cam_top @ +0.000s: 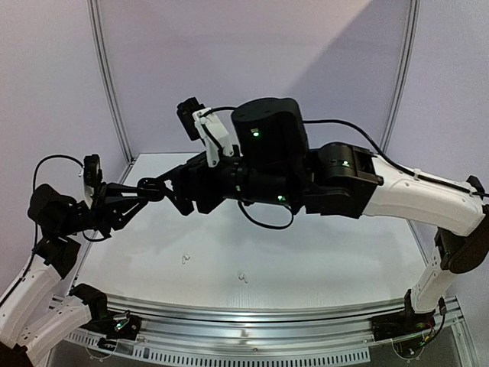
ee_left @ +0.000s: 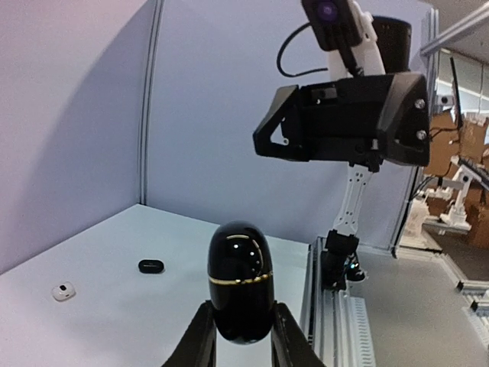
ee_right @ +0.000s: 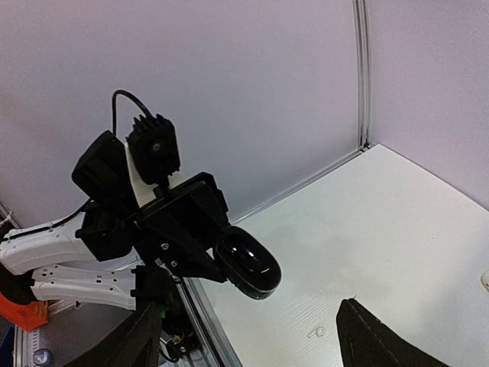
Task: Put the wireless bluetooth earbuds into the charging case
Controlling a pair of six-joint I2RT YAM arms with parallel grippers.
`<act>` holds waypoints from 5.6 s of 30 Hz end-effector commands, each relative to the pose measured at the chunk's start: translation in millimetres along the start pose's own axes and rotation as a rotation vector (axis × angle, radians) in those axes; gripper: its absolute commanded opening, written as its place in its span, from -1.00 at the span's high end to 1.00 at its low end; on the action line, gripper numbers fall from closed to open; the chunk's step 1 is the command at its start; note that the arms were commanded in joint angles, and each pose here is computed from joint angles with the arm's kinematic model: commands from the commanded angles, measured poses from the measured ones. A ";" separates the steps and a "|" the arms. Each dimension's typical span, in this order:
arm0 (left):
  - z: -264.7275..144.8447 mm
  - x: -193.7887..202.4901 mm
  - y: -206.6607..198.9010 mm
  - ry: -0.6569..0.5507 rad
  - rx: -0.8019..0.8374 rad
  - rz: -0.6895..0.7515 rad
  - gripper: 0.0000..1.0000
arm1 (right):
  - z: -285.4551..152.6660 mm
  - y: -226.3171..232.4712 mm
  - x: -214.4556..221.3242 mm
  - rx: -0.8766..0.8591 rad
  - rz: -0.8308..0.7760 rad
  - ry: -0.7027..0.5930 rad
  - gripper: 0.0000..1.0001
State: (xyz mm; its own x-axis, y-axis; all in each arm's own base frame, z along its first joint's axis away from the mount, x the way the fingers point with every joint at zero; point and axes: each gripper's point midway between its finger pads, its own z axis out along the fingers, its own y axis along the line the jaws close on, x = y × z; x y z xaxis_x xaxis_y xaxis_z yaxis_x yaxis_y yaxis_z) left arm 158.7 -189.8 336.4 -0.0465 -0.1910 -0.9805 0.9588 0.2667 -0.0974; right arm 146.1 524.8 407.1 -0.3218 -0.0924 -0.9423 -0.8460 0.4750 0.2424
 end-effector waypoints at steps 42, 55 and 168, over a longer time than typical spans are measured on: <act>2.6 -69.2 -56.3 -0.160 0.180 -0.021 1.00 | 12.6 67.3 -27.9 -0.531 -0.067 -0.061 0.31; 4.3 -65.6 -52.0 -0.155 0.167 -0.040 1.00 | 17.6 71.0 -18.0 -0.557 -0.051 -0.034 1.00; -3.5 62.3 262.8 0.200 -0.691 -0.121 -0.99 | 195.3 -528.0 234.3 0.303 1.048 0.029 -0.12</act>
State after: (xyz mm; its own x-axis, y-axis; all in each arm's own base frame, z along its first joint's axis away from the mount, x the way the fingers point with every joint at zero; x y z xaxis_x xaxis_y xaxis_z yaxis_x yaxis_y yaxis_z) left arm 402.9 -132.2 249.4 -0.2707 -0.1075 -0.9566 0.5506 0.7978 -0.2455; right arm 617.6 415.4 44.2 -0.7833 0.5221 -0.3375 -0.0496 0.4887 0.8710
